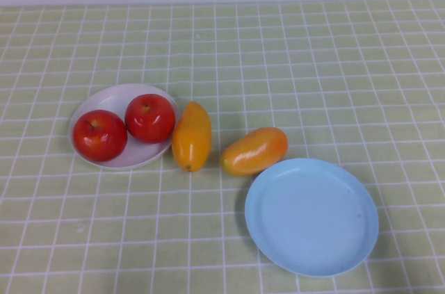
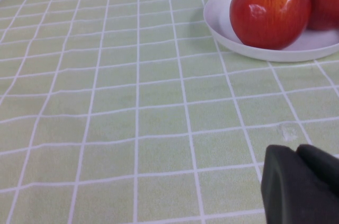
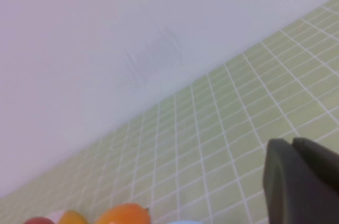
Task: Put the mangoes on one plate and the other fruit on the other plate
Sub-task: Put another type of fruit in the right plate
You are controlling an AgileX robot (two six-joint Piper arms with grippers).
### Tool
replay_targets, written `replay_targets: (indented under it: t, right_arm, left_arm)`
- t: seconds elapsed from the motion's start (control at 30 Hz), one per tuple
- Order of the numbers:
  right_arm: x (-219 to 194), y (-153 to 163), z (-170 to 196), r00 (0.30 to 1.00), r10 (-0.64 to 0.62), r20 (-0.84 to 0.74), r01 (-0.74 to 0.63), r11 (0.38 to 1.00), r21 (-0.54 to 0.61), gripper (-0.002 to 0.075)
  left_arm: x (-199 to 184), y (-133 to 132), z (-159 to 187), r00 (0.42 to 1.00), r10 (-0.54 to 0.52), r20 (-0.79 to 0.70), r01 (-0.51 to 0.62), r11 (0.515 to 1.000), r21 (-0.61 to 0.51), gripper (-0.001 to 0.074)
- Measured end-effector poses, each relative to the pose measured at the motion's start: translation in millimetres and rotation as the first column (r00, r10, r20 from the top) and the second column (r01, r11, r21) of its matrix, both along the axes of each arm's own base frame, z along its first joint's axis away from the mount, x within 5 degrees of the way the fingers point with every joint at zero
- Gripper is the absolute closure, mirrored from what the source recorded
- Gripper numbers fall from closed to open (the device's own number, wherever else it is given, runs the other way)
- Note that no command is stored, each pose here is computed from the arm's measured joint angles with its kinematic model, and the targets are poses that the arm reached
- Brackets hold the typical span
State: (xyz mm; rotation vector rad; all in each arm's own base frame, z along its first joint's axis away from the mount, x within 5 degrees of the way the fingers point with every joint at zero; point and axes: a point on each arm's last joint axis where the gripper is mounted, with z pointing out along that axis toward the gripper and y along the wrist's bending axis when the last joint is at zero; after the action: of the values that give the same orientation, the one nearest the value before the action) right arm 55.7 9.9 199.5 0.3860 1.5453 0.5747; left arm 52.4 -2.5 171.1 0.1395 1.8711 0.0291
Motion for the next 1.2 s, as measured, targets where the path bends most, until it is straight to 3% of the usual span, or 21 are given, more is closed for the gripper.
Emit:
replay_targets:
  t: [0.17, 0.33, 0.5, 0.77, 0.97, 1.2]
  right_arm:
    - [-1, 6, 1, 0.997, 0.066, -0.034, -0.063, 0.994, 0.093, 0.0741]
    - [6, 22, 35, 0.953, 0.238, -0.187, -0.230, 0.971, 0.067, 0.0742]
    - [34, 34, 61, 0.802, 0.369, -0.470, -0.411, 0.912, 0.015, 0.0741]
    - [94, 38, 69, 0.550, 0.382, -0.743, -0.538, 0.842, 0.035, 0.0741]
    - [131, 46, 72, 0.455, 0.357, -0.815, -0.588, 0.808, 0.026, 0.0741]
    - [176, 118, 84, 0.369, 0.389, -0.844, -0.742, 0.671, -0.015, 0.0741]
  left_arm:
    - [0, 0, 0, 1.000, 0.000, 0.000, 0.000, 1.000, 0.000, 0.0731]
    - [0, 0, 0, 1.000, 0.000, 0.000, 0.000, 1.000, 0.000, 0.0731]
    - [0, 0, 0, 1.000, 0.000, 0.000, 0.000, 1.000, 0.000, 0.0731]
    - [0, 0, 0, 1.000, 0.000, 0.000, 0.000, 1.000, 0.000, 0.0731]
    - [0, 0, 0, 1.000, 0.000, 0.000, 0.000, 1.000, 0.000, 0.0731]
    - [0, 0, 0, 1.000, 0.000, 0.000, 0.000, 1.000, 0.000, 0.0731]
